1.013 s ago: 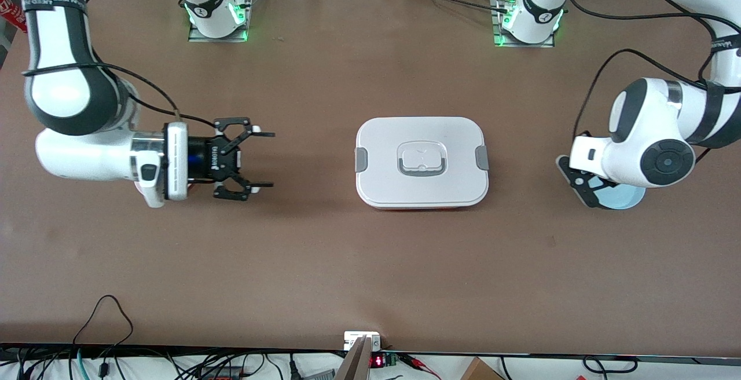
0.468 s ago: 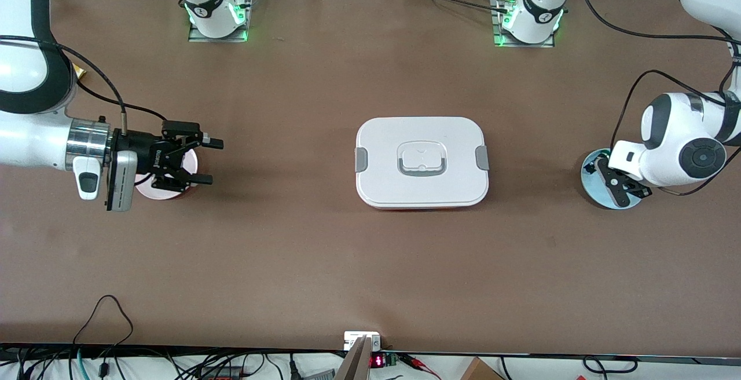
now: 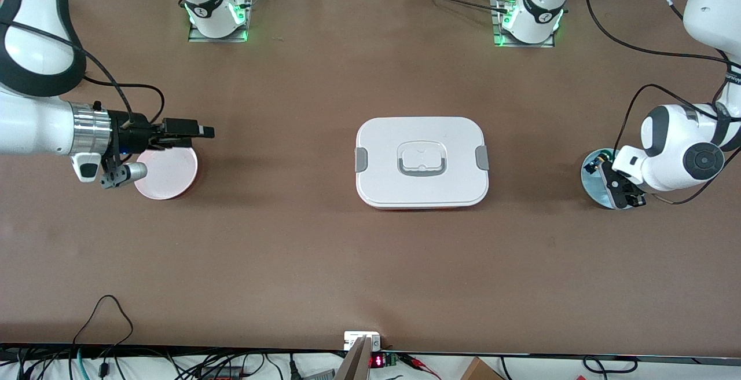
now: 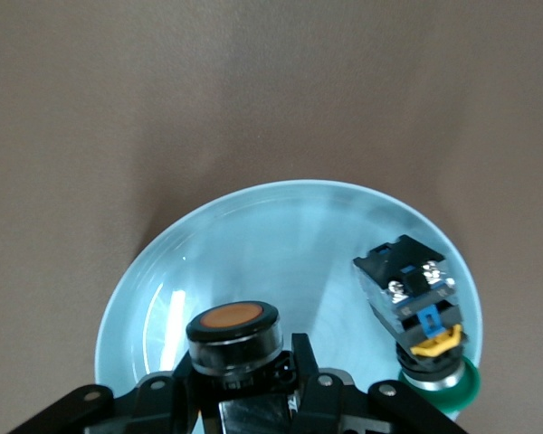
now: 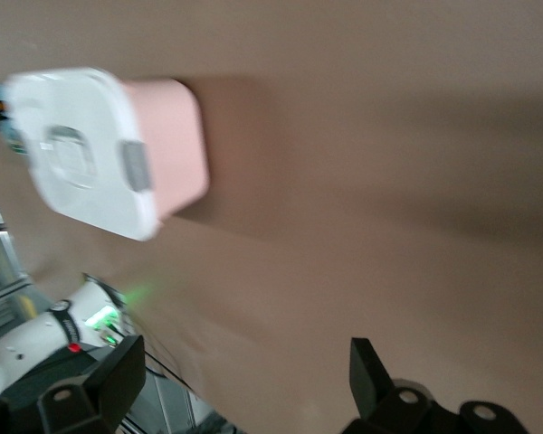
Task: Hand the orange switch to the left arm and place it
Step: 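Lower the switch onto the blue plate with the left gripper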
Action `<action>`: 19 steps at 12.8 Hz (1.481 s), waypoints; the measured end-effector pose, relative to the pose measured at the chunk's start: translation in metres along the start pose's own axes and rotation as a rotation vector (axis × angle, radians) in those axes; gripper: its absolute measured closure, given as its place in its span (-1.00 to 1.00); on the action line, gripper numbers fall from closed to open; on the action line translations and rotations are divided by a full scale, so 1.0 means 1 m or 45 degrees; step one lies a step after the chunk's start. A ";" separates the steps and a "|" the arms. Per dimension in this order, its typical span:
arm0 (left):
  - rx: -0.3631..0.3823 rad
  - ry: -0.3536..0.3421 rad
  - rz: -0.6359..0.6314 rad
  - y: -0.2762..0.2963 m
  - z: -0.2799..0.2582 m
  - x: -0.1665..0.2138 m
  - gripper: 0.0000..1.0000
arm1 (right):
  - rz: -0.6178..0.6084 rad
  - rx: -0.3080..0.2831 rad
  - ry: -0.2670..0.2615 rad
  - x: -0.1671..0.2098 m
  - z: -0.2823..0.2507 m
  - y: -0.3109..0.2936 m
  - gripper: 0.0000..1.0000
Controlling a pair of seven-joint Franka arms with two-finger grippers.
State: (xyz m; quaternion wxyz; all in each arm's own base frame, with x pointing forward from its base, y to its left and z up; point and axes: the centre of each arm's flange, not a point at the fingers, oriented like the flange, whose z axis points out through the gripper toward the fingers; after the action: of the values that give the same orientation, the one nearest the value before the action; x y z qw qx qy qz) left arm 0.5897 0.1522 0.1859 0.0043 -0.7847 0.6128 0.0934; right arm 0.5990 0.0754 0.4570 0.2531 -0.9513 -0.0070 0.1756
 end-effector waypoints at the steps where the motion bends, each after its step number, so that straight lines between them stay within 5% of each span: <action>1: 0.000 0.005 0.010 0.000 0.004 -0.002 0.19 | 0.058 -0.103 -0.053 -0.008 -0.002 0.007 -1.00; 3: 0.004 0.005 0.049 -0.001 0.004 -0.004 0.05 | 0.117 -0.325 -0.119 -0.021 -0.010 0.023 -1.00; 5: 0.010 0.005 0.118 -0.002 0.002 -0.004 -0.36 | 0.143 -0.583 -0.137 -0.028 -0.023 0.035 -1.00; 7: 0.013 0.002 0.137 -0.004 -0.003 -0.005 -0.78 | 0.150 -0.787 -0.097 -0.033 -0.045 0.036 -1.00; 8: -0.005 -0.007 0.137 -0.004 -0.008 -0.006 -0.98 | 0.170 -0.831 -0.056 -0.038 -0.062 0.040 -1.00; 10: -0.061 -0.038 0.126 -0.004 -0.035 -0.003 -1.00 | 0.223 -0.782 0.075 -0.045 -0.101 0.064 -1.00; 13: -0.189 -0.116 0.024 -0.001 -0.108 0.017 -1.00 | 0.289 -0.628 0.166 -0.057 -0.135 0.103 -1.00; 19: -0.359 -0.222 -0.491 0.026 -0.228 0.096 -1.00 | 0.223 -0.724 0.237 -0.057 -0.118 0.057 -1.00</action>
State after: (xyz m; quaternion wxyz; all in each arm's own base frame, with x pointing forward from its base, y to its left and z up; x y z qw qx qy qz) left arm 0.6191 0.0263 0.3985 -0.0344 -0.8689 0.4300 0.2428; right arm 0.5808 -0.0365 0.5446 -0.0398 -0.9930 0.0494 0.0998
